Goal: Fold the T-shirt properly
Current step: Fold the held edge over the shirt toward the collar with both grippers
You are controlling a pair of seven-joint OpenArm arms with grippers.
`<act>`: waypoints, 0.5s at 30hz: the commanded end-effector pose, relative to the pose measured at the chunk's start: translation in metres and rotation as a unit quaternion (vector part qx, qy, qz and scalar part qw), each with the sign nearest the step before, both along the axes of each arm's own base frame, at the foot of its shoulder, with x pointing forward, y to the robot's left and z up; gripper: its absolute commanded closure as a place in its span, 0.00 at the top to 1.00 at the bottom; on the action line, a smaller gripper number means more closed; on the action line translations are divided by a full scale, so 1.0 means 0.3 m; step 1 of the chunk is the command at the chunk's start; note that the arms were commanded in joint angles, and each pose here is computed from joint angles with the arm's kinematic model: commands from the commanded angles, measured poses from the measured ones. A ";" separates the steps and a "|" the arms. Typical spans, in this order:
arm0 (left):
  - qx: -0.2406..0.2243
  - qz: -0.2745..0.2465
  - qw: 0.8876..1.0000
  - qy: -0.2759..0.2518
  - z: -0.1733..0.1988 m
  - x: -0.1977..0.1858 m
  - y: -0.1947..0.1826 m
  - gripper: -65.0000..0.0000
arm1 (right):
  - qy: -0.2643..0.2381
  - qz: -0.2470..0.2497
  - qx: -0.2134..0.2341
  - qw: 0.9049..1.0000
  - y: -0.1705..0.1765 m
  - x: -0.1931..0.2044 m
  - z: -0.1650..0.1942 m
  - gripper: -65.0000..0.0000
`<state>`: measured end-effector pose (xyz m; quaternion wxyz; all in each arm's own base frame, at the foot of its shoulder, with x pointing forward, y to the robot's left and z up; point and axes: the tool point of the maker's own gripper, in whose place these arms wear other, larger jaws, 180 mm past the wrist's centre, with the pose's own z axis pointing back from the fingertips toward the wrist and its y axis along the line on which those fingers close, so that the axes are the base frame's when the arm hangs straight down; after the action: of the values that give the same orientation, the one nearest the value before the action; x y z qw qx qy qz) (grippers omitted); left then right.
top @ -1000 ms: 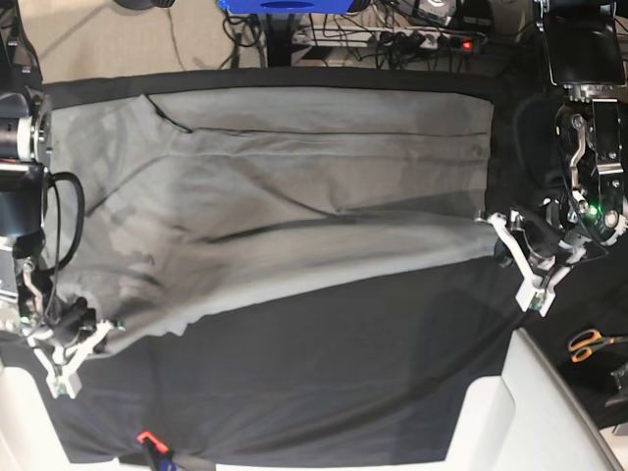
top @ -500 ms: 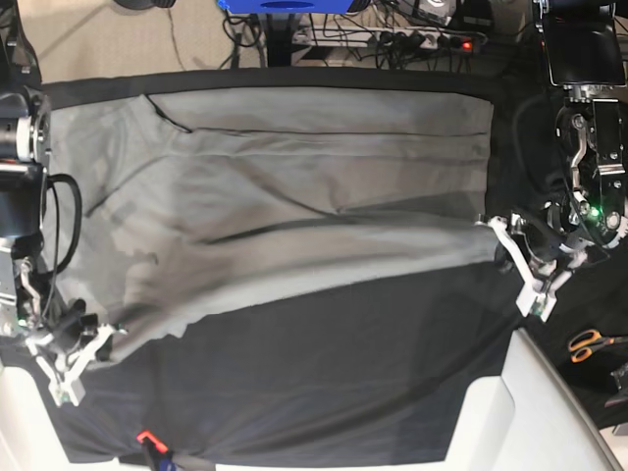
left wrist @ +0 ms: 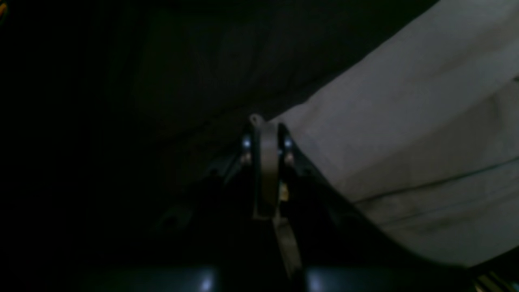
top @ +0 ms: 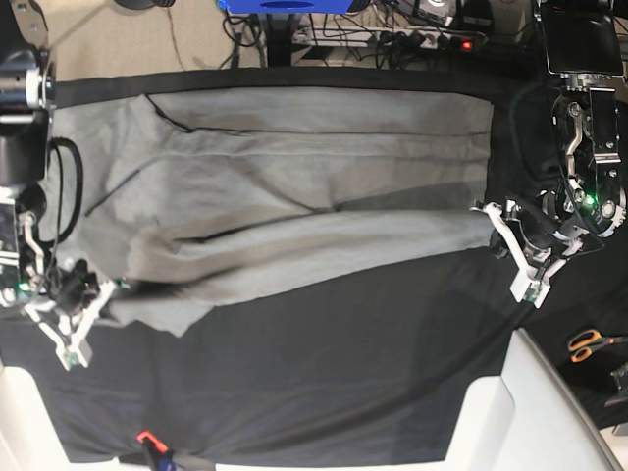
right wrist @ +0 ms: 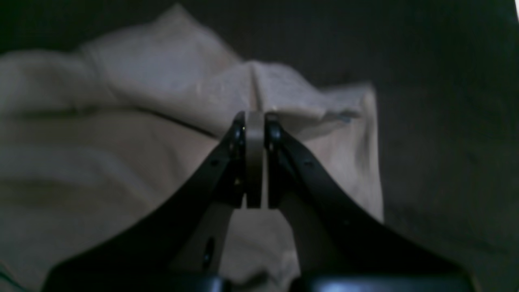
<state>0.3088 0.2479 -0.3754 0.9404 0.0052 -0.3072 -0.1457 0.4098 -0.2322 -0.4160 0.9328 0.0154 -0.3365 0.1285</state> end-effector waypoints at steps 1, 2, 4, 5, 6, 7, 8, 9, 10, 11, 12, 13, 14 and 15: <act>0.006 0.001 1.000 -0.020 0.039 0.022 0.017 0.00 | -0.037 -0.002 -0.007 0.999 -0.030 0.048 0.082 0.00; 0.006 0.001 1.000 -0.017 0.034 0.017 0.017 0.00 | -0.037 0.000 -0.010 0.999 -0.028 0.031 0.075 0.00; 0.006 0.000 1.000 -0.012 0.022 0.003 0.016 0.00 | -0.036 0.000 -0.014 0.999 -0.034 0.009 0.076 0.00; 0.006 0.000 1.000 -0.008 0.013 -0.007 0.016 0.00 | -0.031 -0.008 -0.015 0.999 -0.050 -0.006 0.072 0.00; 0.006 0.000 1.000 -0.004 0.006 -0.017 0.016 0.00 | -0.025 -0.018 -0.015 0.999 -0.071 -0.023 0.068 0.00; 0.006 -0.002 1.000 -0.002 0.001 -0.023 0.015 0.00 | -0.023 -0.027 -0.015 0.999 -0.089 -0.036 0.070 0.00; 0.006 -0.004 1.000 0.006 -0.014 -0.039 0.010 0.00 | -0.023 -0.031 -0.015 0.999 -0.099 -0.049 0.069 0.00; 0.006 -0.009 1.000 0.010 -0.022 -0.048 0.000 0.00 | -0.021 -0.032 -0.016 0.999 -0.102 -0.064 0.064 0.00; 0.007 -0.015 1.000 0.014 -0.030 -0.058 -0.009 0.00 | -0.021 -0.032 -0.018 0.999 -0.105 -0.076 0.063 0.00; 0.007 -0.021 1.000 0.015 -0.032 -0.063 -0.023 0.00 | -0.020 -0.033 -0.020 0.999 -0.110 -0.091 0.058 0.00; 0.007 -0.025 1.000 0.016 -0.034 -0.071 -0.030 0.00 | -0.014 -0.035 -0.026 0.999 -0.128 -0.111 0.054 0.00; 0.007 -0.028 0.999 0.016 -0.033 -0.076 -0.038 0.00 | -0.011 -0.037 -0.028 0.999 -0.134 -0.123 0.052 0.00; 0.007 -0.031 0.999 0.014 -0.028 -0.076 -0.045 0.00 | -0.006 -0.038 -0.030 0.999 -0.138 -0.137 0.044 0.00; 0.007 -0.033 0.999 0.011 -0.023 -0.077 -0.049 0.00 | -0.001 -0.040 -0.031 0.999 -0.143 -0.151 0.038 0.00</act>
<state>0.2749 0.2296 -0.3958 0.9455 -0.0074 -0.2727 -0.1777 0.3504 -0.2634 -0.4244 0.9459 -0.0127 -0.3075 0.1026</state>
